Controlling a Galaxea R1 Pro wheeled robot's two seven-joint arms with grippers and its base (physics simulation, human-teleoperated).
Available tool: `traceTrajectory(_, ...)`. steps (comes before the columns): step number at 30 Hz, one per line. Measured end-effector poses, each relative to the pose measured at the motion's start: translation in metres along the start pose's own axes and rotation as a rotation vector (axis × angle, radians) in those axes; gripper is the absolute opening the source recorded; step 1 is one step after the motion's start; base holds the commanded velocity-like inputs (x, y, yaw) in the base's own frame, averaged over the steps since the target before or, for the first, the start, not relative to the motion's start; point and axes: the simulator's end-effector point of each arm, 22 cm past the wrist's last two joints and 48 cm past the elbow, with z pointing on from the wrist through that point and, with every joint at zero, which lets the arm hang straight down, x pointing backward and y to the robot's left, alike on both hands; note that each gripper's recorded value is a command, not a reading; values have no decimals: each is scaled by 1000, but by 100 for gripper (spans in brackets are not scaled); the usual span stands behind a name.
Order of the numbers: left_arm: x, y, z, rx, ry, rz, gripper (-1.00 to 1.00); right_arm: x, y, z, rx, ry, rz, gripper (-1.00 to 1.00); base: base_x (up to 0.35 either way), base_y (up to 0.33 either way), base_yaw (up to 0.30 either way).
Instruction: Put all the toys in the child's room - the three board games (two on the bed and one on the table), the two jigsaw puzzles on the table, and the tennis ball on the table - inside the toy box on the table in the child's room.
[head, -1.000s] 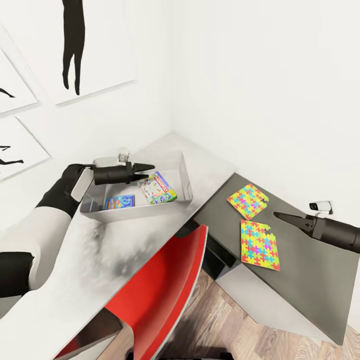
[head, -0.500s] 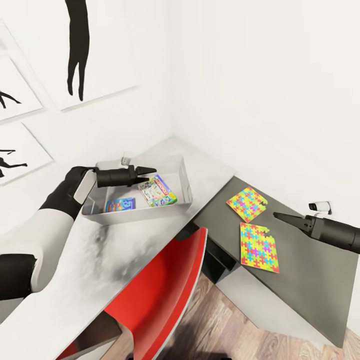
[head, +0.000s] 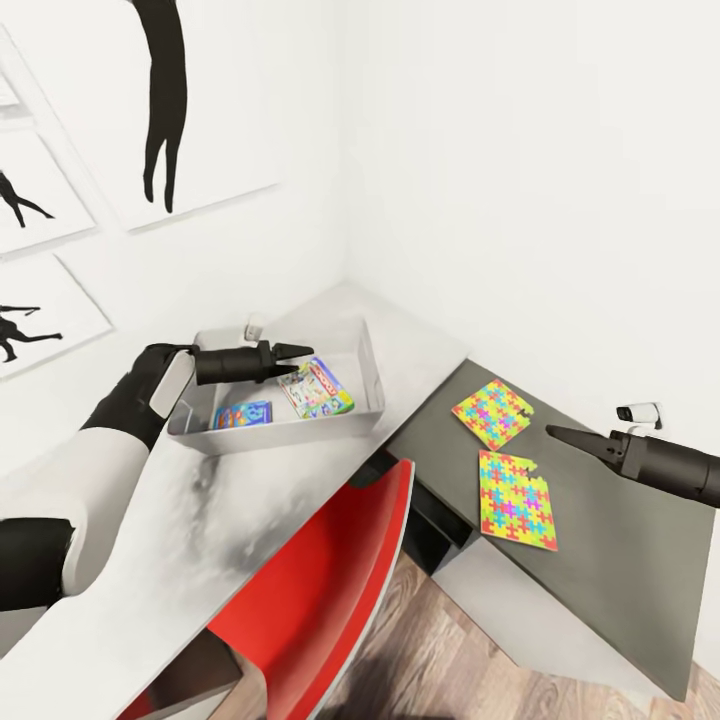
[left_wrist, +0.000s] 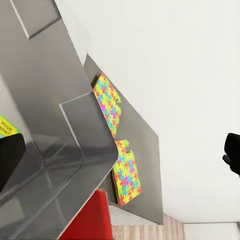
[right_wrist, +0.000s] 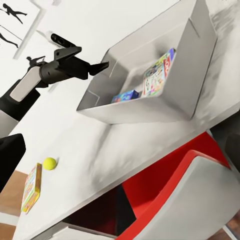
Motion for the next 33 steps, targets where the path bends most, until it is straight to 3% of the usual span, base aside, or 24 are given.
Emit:
traceTrajectory(5, 4, -2, -5, 5, -9, 5, 100, -2, 4, -1, -4, -4, -6, 100, 0, 0, 61)
traceTrajectory(20, 0, -5, -38, 38, -127, -12, 100, -7, 13, -3, -13, -12, -20, 100, 0, 0, 83)
traceTrajectory(33, 2, -16, -45, 49, -148, 6, 100, -10, 21, -4, -21, -19, -32, 100, -76, 0, 143)
